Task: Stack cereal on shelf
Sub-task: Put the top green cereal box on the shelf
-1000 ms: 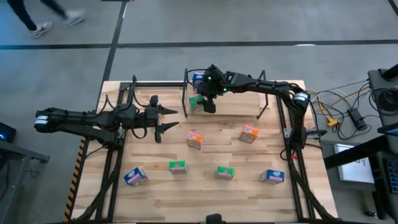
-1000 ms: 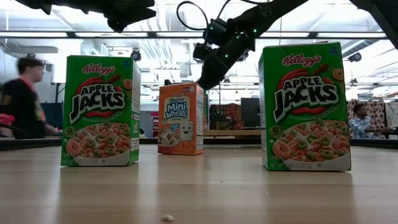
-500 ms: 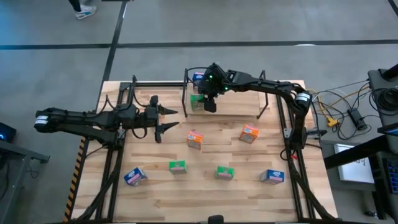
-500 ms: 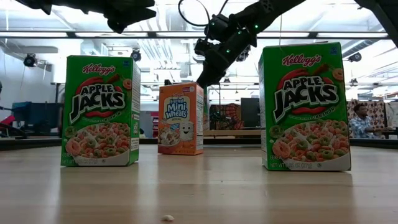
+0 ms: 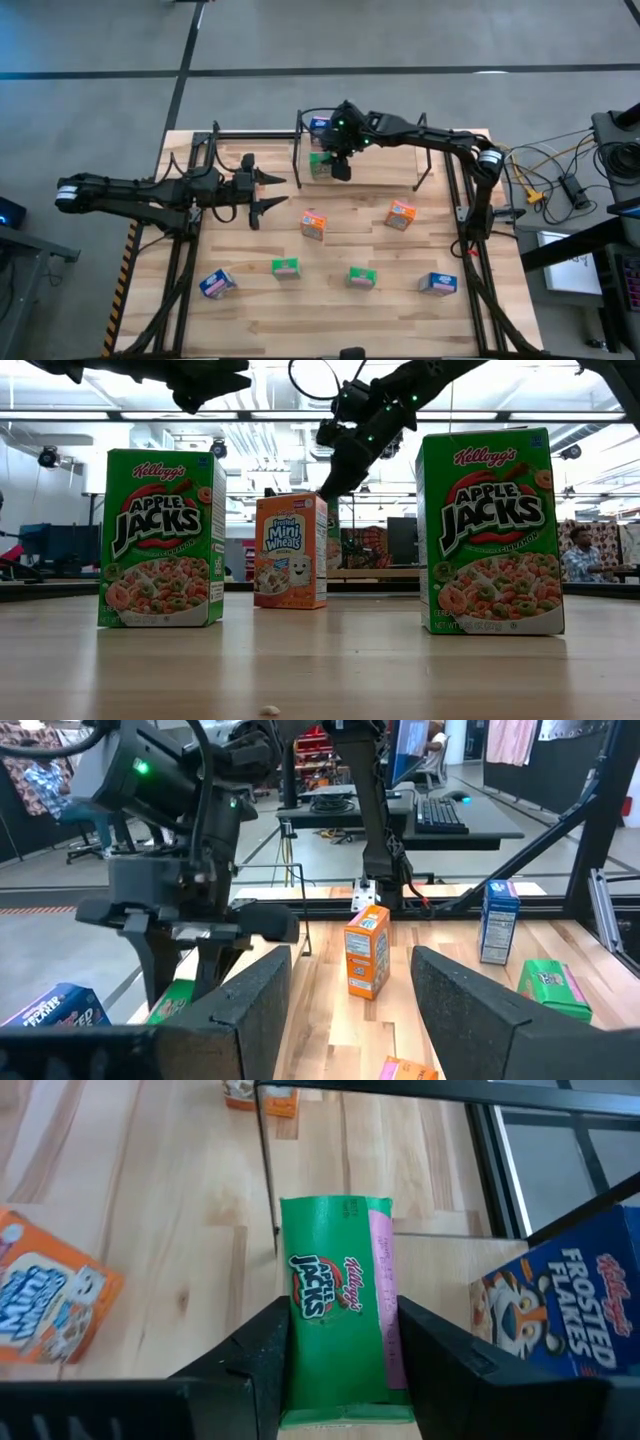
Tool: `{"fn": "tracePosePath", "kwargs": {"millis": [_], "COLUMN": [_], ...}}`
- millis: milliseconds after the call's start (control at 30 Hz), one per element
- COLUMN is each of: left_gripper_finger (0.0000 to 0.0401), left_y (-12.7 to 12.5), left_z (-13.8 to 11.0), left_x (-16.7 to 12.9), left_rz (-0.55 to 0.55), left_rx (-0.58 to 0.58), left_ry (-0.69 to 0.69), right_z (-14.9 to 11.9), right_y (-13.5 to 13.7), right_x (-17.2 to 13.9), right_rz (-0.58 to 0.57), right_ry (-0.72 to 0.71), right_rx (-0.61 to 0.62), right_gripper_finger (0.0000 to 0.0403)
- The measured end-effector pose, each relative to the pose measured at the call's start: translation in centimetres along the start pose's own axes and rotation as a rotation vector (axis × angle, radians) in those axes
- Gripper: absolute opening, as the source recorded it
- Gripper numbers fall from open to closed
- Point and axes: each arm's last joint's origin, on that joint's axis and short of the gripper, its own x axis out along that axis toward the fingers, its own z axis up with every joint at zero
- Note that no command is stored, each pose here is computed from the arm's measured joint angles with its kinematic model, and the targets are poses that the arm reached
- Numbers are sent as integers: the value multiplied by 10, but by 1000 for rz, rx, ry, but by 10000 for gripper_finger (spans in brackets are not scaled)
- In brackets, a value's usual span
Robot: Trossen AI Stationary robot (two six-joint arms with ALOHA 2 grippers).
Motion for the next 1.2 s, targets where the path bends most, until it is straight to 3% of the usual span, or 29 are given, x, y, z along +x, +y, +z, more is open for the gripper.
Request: {"fn": "tracePosePath", "kwargs": {"millis": [267,500,867,1200], "left_gripper_finger": [191,191,191,191], "left_y": [0,0,0,0], "left_z": [0,-1,-1,-1], "left_x": [0,0,0,0], "left_rz": [-1,-1,-1,-1], "left_rx": [-7,-8,-8,-7], "left_ry": [5,8,7,7], "right_z": [-7,-24,-71,-90], "right_y": [-3,-36,-91,-98], "right_x": [-38,-66,-78,-72], "right_rz": [-3,-80,-96,-122], "right_ry": [68,73,-13,-4], "right_rx": [21,41,109,88], "right_gripper_finger": [147,147,146,145]}}
